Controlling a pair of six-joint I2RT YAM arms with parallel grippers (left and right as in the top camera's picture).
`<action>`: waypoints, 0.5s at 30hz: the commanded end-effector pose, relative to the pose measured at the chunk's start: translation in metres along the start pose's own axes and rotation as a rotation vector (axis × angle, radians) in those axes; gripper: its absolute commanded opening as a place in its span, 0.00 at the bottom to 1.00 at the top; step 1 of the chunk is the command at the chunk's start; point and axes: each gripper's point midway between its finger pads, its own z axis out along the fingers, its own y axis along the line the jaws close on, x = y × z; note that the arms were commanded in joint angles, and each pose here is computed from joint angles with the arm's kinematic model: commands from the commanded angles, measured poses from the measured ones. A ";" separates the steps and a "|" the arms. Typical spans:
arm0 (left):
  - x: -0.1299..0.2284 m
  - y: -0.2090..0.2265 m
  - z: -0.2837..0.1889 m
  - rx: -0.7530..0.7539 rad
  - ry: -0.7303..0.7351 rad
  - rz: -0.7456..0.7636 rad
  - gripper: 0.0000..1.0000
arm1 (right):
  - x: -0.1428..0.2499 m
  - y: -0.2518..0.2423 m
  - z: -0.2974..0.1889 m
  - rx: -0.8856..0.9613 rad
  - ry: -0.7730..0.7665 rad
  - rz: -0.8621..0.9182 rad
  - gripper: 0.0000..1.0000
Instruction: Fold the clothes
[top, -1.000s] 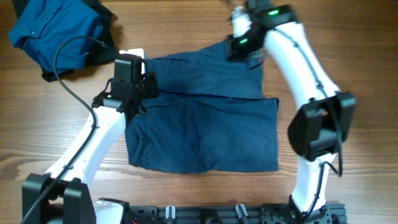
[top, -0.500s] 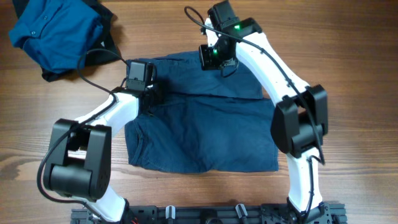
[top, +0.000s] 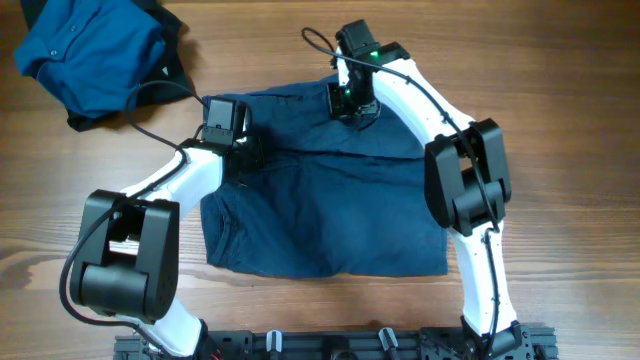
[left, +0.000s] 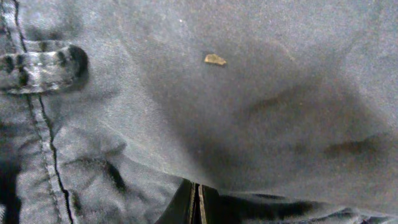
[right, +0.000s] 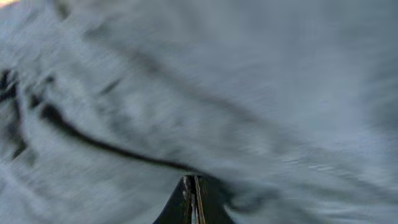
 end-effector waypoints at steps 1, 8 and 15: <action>0.018 -0.002 0.007 0.027 0.070 -0.013 0.04 | 0.003 -0.038 0.025 0.049 0.032 0.082 0.04; 0.017 -0.002 0.007 0.028 0.066 -0.013 0.04 | -0.002 -0.068 0.037 0.082 0.021 0.123 0.04; 0.021 0.000 0.006 0.020 0.081 -0.005 0.04 | -0.009 -0.113 0.035 0.223 -0.016 0.163 0.04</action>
